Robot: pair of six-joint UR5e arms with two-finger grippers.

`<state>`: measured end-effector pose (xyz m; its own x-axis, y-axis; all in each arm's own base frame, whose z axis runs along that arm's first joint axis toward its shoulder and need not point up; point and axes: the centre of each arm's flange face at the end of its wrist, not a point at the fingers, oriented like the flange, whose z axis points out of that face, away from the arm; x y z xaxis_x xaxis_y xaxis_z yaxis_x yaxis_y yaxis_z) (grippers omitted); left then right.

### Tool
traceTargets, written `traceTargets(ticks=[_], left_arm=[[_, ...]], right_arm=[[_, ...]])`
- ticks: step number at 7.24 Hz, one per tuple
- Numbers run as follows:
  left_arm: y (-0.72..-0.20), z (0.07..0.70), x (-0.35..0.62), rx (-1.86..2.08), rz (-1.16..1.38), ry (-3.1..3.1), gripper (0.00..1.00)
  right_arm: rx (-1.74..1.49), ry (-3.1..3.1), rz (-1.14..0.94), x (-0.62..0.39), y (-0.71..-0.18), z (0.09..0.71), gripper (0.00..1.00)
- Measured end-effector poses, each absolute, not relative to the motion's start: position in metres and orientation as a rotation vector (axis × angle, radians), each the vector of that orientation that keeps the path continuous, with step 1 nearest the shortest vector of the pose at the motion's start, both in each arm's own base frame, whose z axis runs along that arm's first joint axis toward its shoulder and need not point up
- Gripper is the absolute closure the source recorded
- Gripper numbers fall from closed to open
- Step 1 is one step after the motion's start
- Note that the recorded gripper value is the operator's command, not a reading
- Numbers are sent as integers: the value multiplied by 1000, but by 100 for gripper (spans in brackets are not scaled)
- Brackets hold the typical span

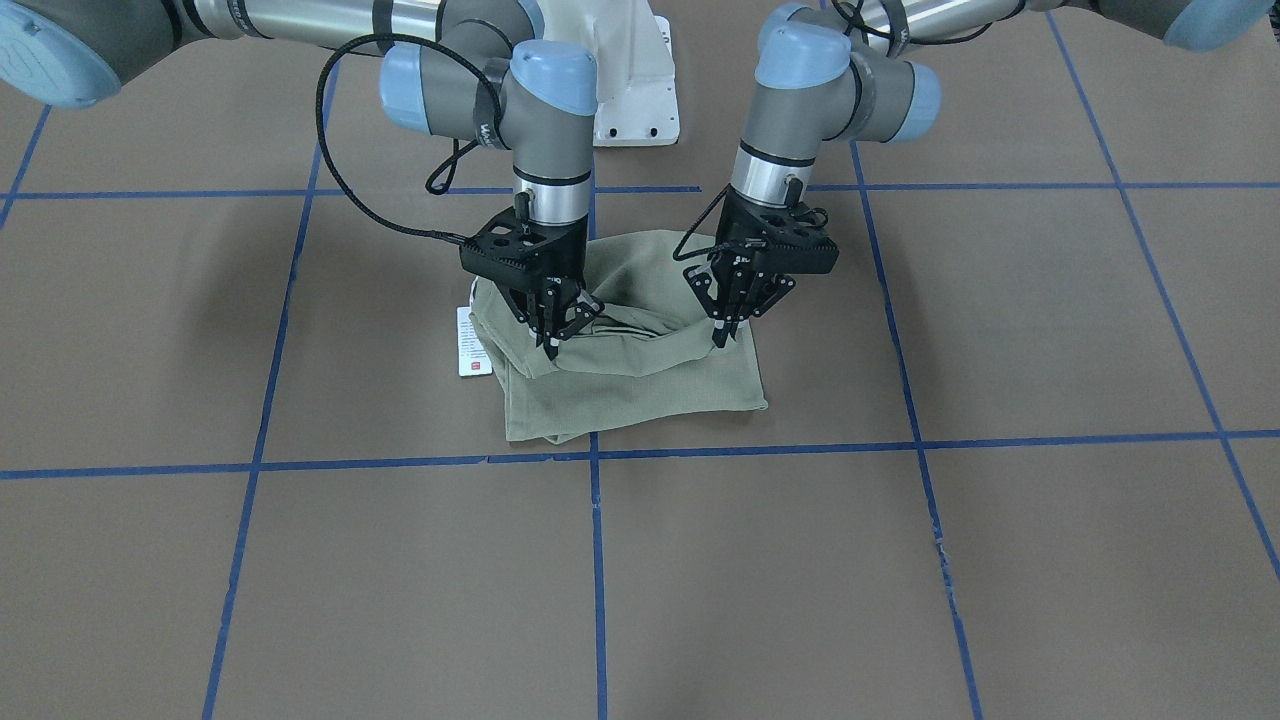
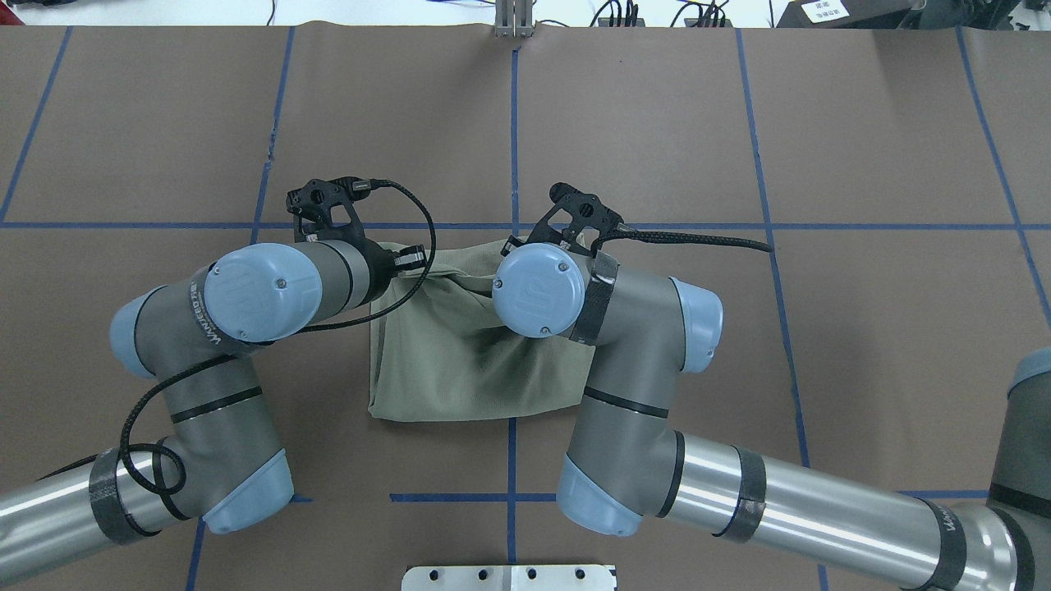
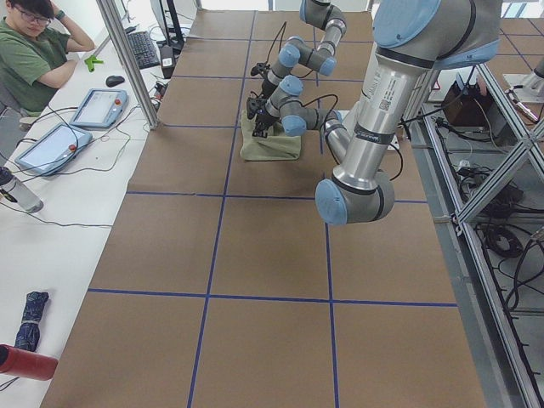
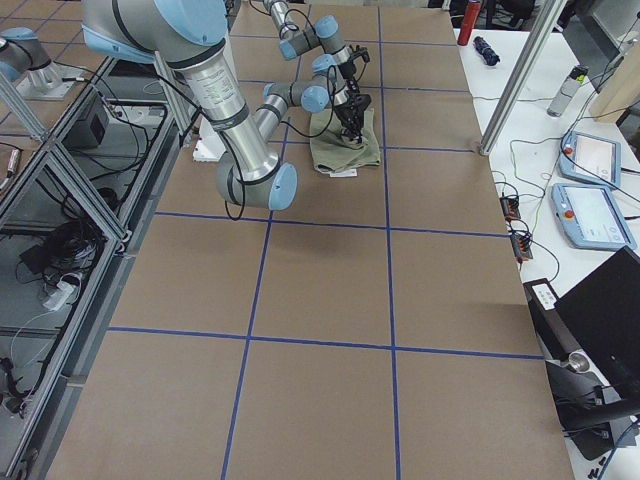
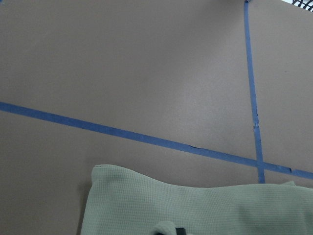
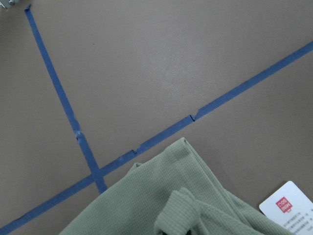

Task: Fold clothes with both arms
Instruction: 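Carry the near edge over the shirt and lay it near the collar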

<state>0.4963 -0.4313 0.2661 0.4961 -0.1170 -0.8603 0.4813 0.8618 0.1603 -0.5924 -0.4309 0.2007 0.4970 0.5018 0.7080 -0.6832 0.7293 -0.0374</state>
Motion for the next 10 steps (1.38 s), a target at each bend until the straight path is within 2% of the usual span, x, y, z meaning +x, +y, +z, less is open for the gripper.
traceTargets(ticks=[5, 6, 7, 10], left_arm=[[-453, 274, 489, 436, -357, 973, 100], [-454, 274, 488, 439, -353, 970, 36], [-455, 275, 488, 441, -349, 968, 0], [-466, 275, 473, 488, -218, 944, 0]], right_arm=[[266, -742, 717, -584, -450, 206, 100], [267, -736, 714, -585, -451, 208, 43], [271, -722, 703, -588, -452, 213, 0], [309, -701, 607, -585, -462, 206, 0]])
